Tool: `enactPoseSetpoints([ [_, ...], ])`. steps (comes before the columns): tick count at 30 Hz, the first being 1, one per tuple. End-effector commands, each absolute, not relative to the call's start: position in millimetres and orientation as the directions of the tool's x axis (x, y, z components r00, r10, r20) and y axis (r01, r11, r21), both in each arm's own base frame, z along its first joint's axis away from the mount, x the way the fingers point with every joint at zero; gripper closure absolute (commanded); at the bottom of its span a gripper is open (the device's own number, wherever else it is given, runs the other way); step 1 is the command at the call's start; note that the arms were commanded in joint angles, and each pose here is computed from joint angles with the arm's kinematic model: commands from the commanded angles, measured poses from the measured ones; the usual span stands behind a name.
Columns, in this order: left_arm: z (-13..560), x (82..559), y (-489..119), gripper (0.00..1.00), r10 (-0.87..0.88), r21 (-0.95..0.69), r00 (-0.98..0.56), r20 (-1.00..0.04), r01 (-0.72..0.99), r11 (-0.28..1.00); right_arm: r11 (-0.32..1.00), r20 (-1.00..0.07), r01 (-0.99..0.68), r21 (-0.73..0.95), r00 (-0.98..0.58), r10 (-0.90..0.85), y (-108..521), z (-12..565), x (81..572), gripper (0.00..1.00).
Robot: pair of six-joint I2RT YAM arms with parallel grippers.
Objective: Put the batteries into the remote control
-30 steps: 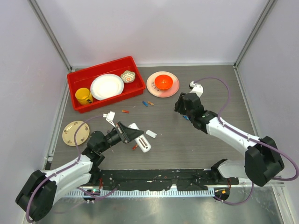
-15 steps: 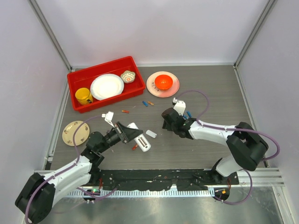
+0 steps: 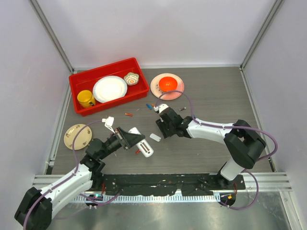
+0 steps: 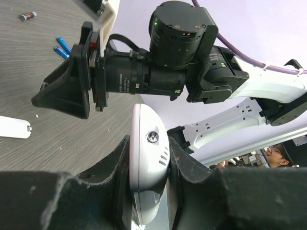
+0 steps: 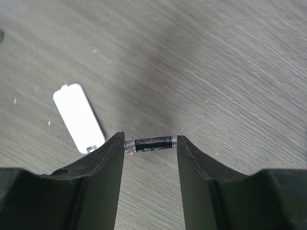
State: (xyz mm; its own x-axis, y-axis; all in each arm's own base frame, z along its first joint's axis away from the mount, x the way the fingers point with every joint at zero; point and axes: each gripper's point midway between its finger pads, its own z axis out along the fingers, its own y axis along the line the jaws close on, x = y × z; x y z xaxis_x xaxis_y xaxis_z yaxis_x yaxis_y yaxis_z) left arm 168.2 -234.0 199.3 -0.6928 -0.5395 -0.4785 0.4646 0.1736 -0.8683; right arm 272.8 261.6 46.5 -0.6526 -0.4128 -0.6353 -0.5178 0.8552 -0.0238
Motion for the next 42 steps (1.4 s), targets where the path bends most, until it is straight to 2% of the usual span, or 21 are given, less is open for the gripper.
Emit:
enactPoseSetpoints([
  [1,208,163,-234,1.0,-0.533,-0.844,-0.676,-0.509,0.512,0.157,0.683,-0.602,-0.728,-0.063,-0.518,-0.608,273,47,261,0.94],
  [5,209,161,-233,1.0,-0.531,-0.842,-0.676,-0.511,0.518,0.151,0.657,-0.532,-0.749,-0.082,-0.525,-0.665,263,37,254,0.92],
  [9,209,161,-233,1.0,-0.533,-0.842,-0.674,-0.512,0.518,0.152,0.664,-0.5,-0.743,-0.091,-0.542,-0.675,258,28,252,0.92],
  [12,208,161,-233,1.0,-0.534,-0.844,-0.675,-0.509,0.513,0.155,0.673,-0.473,-0.735,-0.084,-0.565,-0.676,256,18,250,0.88],
  [18,205,162,-232,1.0,-0.538,-0.849,-0.677,-0.503,0.503,0.161,0.712,-0.486,-0.697,-0.091,-0.593,-0.642,254,22,253,0.59],
  [22,201,163,-232,1.0,-0.537,-0.854,-0.681,-0.498,0.491,0.17,0.766,-0.562,-0.634,-0.108,-0.597,-0.573,255,43,265,0.47],
  [24,201,163,-231,1.0,-0.538,-0.854,-0.679,-0.5,0.491,0.173,0.792,-0.591,-0.597,-0.126,-0.596,-0.544,252,54,272,0.11],
  [27,198,163,-231,1.0,-0.535,-0.856,-0.682,-0.499,0.484,0.181,0.854,-0.664,-0.504,-0.129,-0.596,-0.452,249,81,285,0.11],
  [30,197,163,-230,1.0,-0.537,-0.857,-0.68,-0.499,0.479,0.189,0.935,-0.756,-0.349,-0.068,-0.593,-0.276,243,107,296,0.1],
  [31,196,164,-230,1.0,-0.538,-0.858,-0.68,-0.498,0.476,0.191,0.949,-0.775,-0.315,-0.02,-0.595,-0.214,242,109,296,0.1],
  [32,195,164,-229,1.0,-0.543,-0.859,-0.678,-0.496,0.474,0.193,0.966,-0.792,-0.24,0.092,-0.606,-0.075,243,119,297,0.1],
  [33,195,166,-228,1.0,-0.551,-0.862,-0.674,-0.491,0.468,0.196,0.968,-0.784,-0.178,0.179,-0.621,0.031,241,120,298,0.1],
  [35,193,166,-227,1.0,-0.56,-0.867,-0.674,-0.482,0.458,0.195,0.924,-0.696,-0.061,0.377,-0.677,0.239,239,114,298,0.1],
  [36,193,167,-226,1.0,-0.563,-0.869,-0.674,-0.478,0.454,0.195,0.918,-0.68,0.005,0.397,-0.67,0.298,232,113,298,0.1],
  [39,190,169,-226,1.0,-0.573,-0.877,-0.674,-0.466,0.439,0.197,0.845,-0.616,0.16,0.511,-0.617,0.49,226,101,287,0.24],
  [42,188,171,-226,1.0,-0.578,-0.883,-0.677,-0.455,0.425,0.198,0.849,-0.604,0.241,0.471,-0.613,0.509,225,76,272,0.26],
])
